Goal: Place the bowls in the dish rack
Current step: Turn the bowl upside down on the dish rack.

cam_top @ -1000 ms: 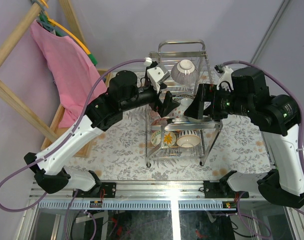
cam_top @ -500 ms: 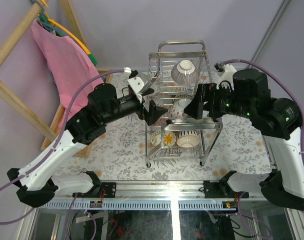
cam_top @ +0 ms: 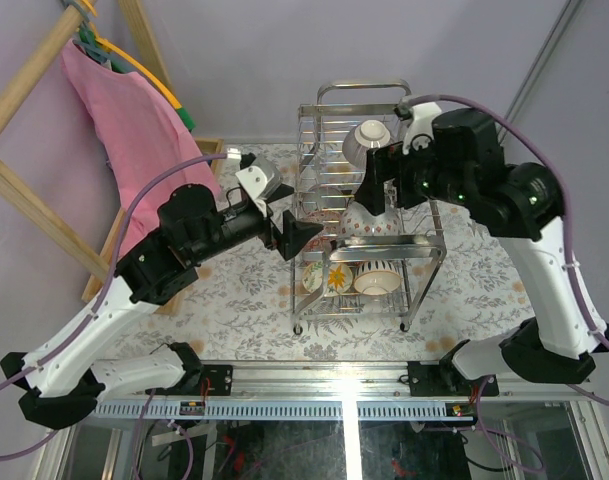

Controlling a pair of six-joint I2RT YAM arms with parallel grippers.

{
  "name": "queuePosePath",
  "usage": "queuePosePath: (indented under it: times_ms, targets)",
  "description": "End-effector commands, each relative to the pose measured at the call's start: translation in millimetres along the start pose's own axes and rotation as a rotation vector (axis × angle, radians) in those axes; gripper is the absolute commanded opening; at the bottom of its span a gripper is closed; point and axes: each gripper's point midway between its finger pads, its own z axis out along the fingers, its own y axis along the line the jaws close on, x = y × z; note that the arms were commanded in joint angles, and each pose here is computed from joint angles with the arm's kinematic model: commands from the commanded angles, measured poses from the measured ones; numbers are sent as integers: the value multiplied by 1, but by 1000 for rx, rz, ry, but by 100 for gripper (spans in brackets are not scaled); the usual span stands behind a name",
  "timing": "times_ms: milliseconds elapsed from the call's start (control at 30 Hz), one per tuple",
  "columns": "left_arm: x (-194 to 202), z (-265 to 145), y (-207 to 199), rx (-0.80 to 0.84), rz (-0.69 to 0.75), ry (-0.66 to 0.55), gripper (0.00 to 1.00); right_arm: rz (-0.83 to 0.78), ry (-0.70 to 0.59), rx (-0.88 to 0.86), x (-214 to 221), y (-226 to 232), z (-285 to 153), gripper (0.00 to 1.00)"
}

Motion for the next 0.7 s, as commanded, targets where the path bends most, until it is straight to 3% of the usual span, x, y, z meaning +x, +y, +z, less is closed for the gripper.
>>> queuePosePath:
  times_ms: [0, 200, 433, 667]
  targets:
    - [-12, -10, 1, -20, -28, -68, 91, -119, 65, 0, 19, 0, 4, 94]
    - [4, -15, 2, -35, -45, -54, 91, -201, 73, 38, 32, 10, 12, 92]
    - [8, -18, 3, -39, -46, -46, 91, -191, 22, 43, 32, 10, -1, 88]
    - [8, -19, 2, -35, -50, -45, 91, -170, 42, 71, 45, 4, 8, 72]
